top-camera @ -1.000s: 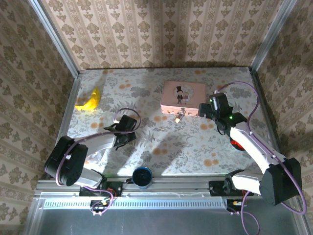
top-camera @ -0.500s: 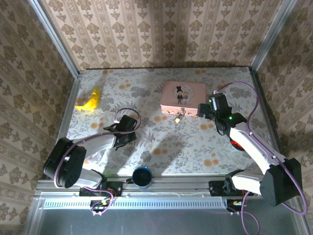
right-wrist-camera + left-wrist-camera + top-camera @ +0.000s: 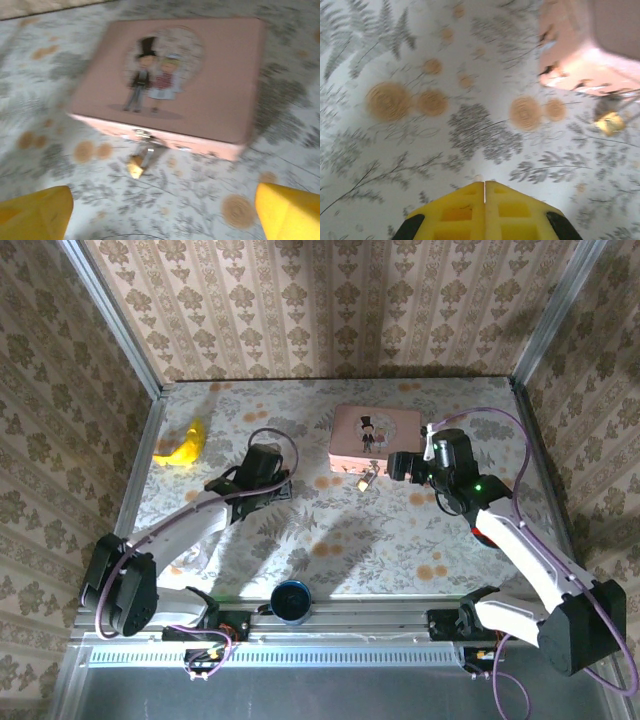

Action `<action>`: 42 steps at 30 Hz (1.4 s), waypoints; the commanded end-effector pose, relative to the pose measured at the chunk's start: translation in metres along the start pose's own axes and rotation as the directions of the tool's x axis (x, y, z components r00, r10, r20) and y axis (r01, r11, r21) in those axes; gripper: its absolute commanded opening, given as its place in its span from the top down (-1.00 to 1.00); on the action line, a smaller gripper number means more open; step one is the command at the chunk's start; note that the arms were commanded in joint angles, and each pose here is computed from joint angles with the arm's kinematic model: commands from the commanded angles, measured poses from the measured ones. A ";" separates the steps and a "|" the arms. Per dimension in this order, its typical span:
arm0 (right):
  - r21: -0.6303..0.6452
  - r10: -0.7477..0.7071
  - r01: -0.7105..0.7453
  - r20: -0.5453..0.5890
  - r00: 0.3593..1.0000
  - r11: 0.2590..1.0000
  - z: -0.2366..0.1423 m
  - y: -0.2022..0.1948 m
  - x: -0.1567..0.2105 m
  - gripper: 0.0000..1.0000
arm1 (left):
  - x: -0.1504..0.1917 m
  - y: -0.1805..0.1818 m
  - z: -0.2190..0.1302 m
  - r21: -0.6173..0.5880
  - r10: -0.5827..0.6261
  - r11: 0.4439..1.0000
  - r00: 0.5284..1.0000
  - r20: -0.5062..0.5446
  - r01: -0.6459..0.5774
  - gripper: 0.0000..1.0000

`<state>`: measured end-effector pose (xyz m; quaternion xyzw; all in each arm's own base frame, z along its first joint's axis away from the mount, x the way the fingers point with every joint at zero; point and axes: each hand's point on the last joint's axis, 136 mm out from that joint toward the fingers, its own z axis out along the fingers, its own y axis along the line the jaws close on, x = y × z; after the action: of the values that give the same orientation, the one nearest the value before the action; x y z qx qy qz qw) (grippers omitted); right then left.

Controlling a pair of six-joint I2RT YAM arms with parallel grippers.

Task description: Unlock the padlock with the key

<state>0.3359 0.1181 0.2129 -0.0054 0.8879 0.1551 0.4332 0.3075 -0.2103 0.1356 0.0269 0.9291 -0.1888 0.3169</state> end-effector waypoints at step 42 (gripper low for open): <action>-0.555 -0.326 0.409 0.247 0.913 0.725 0.019 0.192 0.017 -0.08 | -0.052 -0.121 -0.076 0.400 0.092 0.912 0.995 0.025 -0.094 1.00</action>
<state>0.3092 0.2985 0.2218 -0.2924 0.7689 0.3272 0.4650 0.2910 -0.2873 0.2433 0.1308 0.8814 -0.3368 0.3043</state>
